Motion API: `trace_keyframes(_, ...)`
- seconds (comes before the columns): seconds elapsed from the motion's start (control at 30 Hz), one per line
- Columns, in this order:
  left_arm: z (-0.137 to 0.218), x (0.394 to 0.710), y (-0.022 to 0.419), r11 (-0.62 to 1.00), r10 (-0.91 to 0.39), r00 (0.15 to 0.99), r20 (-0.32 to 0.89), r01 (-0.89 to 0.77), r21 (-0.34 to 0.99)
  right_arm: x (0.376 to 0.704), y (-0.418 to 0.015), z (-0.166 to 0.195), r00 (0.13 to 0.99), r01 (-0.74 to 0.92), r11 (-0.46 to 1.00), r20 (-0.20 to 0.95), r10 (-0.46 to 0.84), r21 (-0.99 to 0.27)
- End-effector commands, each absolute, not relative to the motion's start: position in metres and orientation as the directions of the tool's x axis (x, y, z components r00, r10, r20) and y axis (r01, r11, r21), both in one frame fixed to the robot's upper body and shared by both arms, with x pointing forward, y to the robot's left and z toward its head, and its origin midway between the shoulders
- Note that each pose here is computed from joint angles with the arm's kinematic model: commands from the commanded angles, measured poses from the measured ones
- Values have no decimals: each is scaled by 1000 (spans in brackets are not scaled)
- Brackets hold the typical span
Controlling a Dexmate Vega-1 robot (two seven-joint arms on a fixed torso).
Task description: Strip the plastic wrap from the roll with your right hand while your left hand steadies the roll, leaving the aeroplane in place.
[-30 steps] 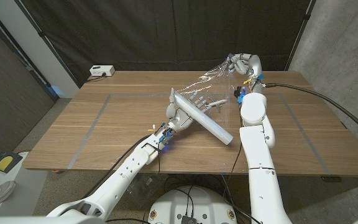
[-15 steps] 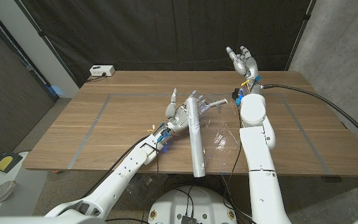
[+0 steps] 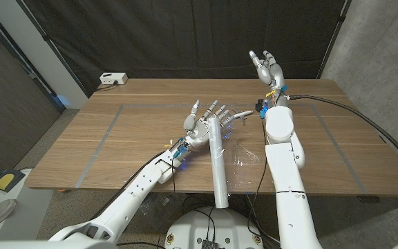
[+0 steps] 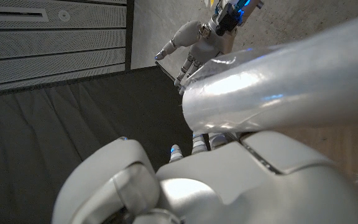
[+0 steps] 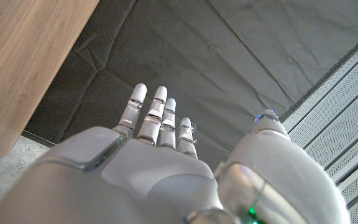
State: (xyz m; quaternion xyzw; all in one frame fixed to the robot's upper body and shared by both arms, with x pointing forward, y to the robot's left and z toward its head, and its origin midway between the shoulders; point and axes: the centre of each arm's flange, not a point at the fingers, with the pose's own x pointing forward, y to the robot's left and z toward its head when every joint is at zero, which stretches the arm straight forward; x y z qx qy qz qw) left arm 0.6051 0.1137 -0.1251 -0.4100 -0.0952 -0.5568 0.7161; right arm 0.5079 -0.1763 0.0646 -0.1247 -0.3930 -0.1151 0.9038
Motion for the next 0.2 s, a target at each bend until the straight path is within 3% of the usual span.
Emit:
trace_keyframes(0.03,-148,619,138,121,-690,456,562,838,-531,504,-167,66,653,315,938,750,-103,-146)
trace_keyframes(0.2,-152,621,142,160,-676,496,545,821,-548,516,-170,69,634,279,951,770,-79,-132)
